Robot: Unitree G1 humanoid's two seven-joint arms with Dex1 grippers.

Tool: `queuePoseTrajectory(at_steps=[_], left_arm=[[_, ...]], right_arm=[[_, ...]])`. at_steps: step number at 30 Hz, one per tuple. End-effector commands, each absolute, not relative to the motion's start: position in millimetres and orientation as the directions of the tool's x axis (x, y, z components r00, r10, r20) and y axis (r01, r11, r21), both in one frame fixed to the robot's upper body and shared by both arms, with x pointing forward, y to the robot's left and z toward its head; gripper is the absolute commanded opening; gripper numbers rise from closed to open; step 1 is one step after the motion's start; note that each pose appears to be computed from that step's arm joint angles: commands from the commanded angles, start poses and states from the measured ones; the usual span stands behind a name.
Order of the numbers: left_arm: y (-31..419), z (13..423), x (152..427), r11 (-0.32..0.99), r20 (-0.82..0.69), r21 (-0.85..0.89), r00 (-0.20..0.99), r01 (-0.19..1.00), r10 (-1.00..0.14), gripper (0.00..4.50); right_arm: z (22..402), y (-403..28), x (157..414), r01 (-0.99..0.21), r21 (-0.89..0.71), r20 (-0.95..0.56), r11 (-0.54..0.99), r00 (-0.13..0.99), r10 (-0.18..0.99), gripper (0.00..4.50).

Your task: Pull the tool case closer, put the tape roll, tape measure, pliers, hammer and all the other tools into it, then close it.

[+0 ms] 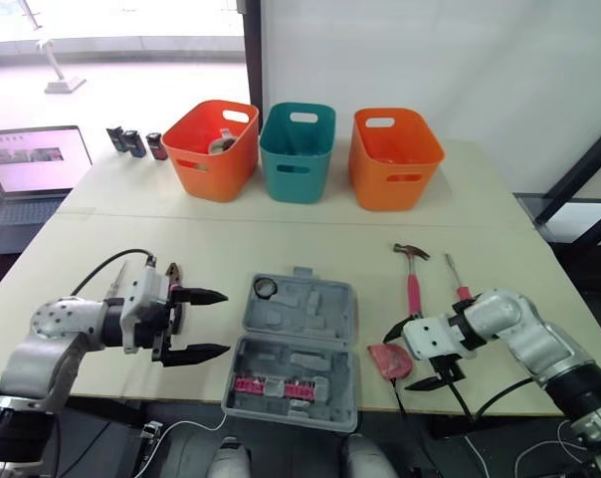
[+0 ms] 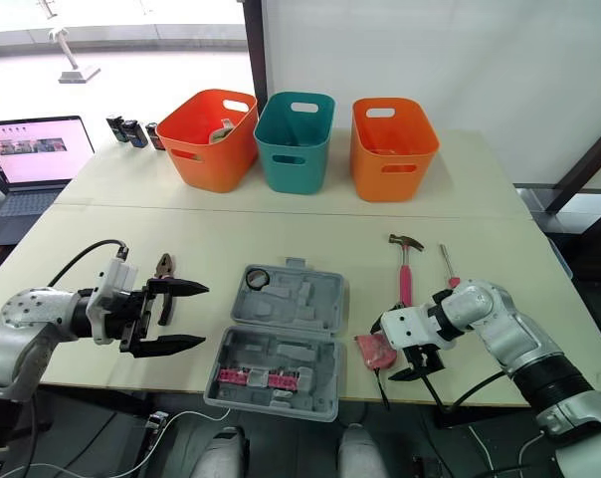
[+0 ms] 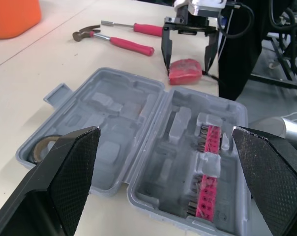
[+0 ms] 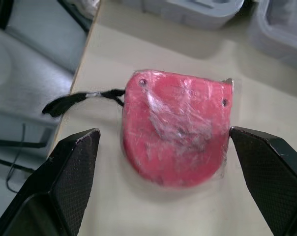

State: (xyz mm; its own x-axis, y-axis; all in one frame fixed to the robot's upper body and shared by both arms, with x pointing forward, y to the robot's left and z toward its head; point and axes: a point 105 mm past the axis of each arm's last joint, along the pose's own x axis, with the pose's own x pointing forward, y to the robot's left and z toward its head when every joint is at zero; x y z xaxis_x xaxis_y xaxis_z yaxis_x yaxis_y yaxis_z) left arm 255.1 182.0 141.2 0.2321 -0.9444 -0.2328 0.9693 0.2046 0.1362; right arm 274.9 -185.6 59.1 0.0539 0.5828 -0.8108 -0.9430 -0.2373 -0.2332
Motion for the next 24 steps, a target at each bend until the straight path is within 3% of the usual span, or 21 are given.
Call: queuePoseTrajectory(at_steps=[1, 6, 15, 20, 24], left_arm=[[184, 152, 254, 0.21, -0.221, 0.175, 0.247, 0.962, -0.944, 4.5], [184, 153, 255, 0.21, -0.222, 0.177, 0.247, 0.962, -0.943, 4.5], [182, 152, 256, 0.202, -0.225, 0.176, 0.239, 0.964, -0.945, 4.5], [181, 152, 259, 0.203, -0.227, 0.177, 0.24, 0.963, -0.944, 4.5], [181, 151, 261, 0.202, -0.23, 0.178, 0.24, 0.963, -0.943, 4.5]], right_arm=[[59, -184, 277, -0.937, -0.245, -0.812, -0.25, 0.058, 0.581, 4.45], [58, -182, 276, -0.937, -0.247, -0.806, -0.247, 0.057, 0.59, 3.0], [83, -170, 275, -0.931, -0.291, -0.77, -0.218, 0.093, 0.632, 3.01], [121, -147, 281, -0.956, -0.289, -0.729, -0.056, 0.182, 0.66, 3.01], [143, -132, 294, -0.942, -0.333, -0.743, 0.037, 0.286, 0.605, 3.01]])
